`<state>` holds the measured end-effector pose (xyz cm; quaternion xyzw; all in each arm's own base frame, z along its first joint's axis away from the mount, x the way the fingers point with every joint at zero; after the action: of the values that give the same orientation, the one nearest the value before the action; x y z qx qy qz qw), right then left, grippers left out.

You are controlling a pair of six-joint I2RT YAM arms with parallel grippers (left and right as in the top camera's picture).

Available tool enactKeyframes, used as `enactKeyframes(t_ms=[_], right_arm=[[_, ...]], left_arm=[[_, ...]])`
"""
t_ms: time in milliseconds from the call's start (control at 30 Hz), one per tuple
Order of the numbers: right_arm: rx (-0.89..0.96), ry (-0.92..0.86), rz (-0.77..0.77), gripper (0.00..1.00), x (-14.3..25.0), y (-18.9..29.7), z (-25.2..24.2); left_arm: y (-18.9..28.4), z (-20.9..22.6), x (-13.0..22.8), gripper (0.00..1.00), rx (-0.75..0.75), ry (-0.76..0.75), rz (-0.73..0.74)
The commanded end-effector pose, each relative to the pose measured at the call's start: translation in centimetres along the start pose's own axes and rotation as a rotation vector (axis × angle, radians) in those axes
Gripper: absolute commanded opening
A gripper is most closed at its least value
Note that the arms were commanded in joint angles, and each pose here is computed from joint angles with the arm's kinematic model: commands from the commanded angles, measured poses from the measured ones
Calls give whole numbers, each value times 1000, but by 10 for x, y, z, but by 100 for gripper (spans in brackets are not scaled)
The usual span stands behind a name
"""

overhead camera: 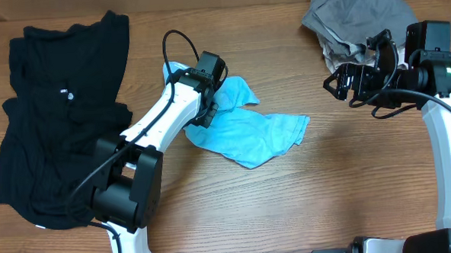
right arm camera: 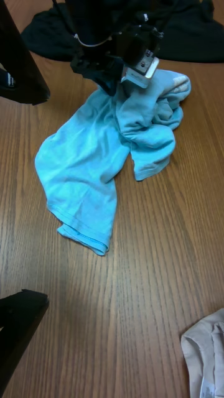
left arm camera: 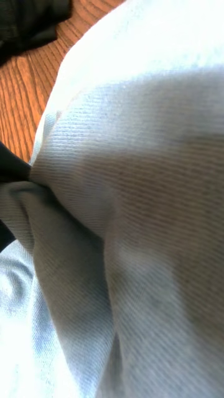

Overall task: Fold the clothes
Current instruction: 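Grasp the top corner of the light-blue shirt with the left gripper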

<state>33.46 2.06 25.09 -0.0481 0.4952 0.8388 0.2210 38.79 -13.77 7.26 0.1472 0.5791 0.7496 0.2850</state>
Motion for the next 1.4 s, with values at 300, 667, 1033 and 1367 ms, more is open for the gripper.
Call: enactKeyframes(t_ms=[300,667,1033,1367], right_arm=[[-4,14,-19,100,-3,5,2],[-4,15,-20,100,-3,5,2],[-4,15,-20,100,-3,5,2],[-4,15,-20,100,-3,5,2]], left_arm=[[10,9,-8,38,-41,19,-27],[16,13,-17,32,-47,48,-59],[30,17,-28,29,-36,73,-91],[30,19,-32,61,-41,80,-109]])
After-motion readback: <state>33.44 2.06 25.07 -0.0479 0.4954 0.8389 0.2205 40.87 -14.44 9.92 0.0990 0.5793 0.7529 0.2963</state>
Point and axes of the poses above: each gripper's point midway between its finger pads, its own y axis back along the fingers, its own z axis along the line the jaws close on, x = y × z, the point moved 3 cm from there along y, back along the fingers, and after that the axes turned 10 degrees about -y, right-handed, at the moved point
